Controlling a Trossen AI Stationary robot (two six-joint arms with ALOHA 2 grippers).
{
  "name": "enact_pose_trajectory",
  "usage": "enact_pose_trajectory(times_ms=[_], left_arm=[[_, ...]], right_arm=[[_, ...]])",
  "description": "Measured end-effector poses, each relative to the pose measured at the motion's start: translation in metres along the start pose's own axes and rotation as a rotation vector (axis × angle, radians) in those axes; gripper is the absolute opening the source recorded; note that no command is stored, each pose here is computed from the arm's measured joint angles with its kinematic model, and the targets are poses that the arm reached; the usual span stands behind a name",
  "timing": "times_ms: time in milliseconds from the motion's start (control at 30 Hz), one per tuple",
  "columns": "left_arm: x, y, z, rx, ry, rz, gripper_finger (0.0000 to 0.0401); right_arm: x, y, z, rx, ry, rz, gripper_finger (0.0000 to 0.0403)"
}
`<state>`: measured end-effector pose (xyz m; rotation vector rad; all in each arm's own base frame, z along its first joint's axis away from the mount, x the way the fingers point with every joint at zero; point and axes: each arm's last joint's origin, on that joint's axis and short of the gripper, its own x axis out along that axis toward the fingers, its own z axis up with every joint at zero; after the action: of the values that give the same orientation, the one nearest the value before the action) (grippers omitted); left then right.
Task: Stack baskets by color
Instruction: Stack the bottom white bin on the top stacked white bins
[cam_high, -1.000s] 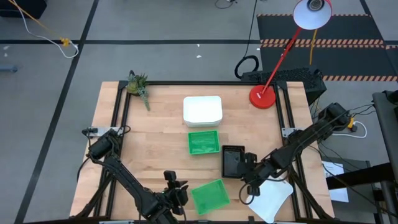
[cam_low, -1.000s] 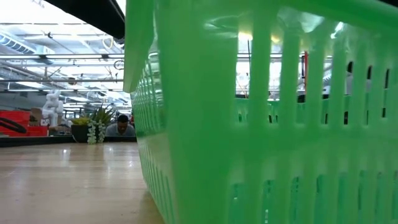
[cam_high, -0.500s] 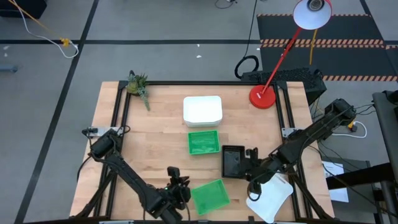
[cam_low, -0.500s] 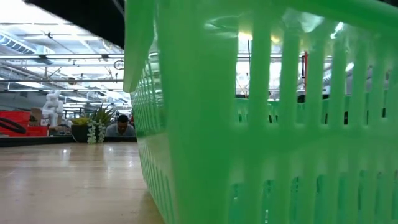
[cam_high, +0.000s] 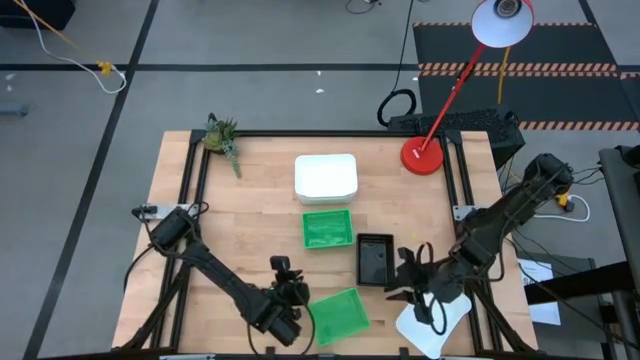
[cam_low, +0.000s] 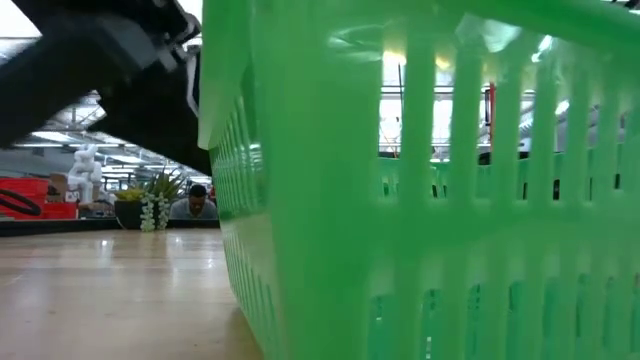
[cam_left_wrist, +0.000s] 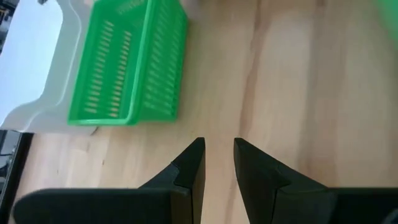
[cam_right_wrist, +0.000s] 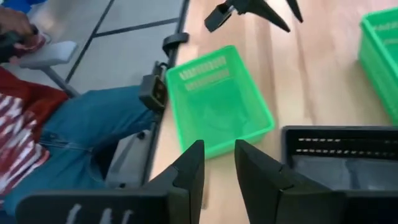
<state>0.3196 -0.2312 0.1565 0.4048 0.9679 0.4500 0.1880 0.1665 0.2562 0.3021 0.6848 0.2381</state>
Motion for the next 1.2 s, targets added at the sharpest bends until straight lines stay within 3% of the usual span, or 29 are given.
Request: enact_pose_trajectory(times_ms=[233,400,567,800,1000,1200], left_arm=[[-0.020,-0.005,0.000,-0.006,-0.041,-0.038,0.0085],[-0.025,-0.005,0.003,-0.022,-0.067,-0.060,0.0085],[-0.026,-0.005,0.005,-0.034,-0.079,-0.072,0.0085],[-0.026,-0.007,0.006,-0.046,-0.091,-0.086,0.0085],[-0.025,-0.007,0.010,-0.032,-0.107,-0.094,0.0085],[-0.024,-0.007,0.010,-0.033,-0.105,-0.094,0.0085]], right_arm=[[-0.005,0.030,0.013,-0.015,-0.013,-0.060,0.0084],[-0.010,0.055,0.015,-0.038,0.149,-0.164,0.0084],[-0.014,0.074,0.013,-0.070,0.340,-0.178,0.0084],[-0.015,0.067,-0.009,-0.031,0.542,-0.234,0.0084],[-0.013,0.054,-0.023,-0.153,0.639,-0.273,0.0084],[0.002,0.034,-0.039,-0.171,0.680,-0.320,0.0096]])
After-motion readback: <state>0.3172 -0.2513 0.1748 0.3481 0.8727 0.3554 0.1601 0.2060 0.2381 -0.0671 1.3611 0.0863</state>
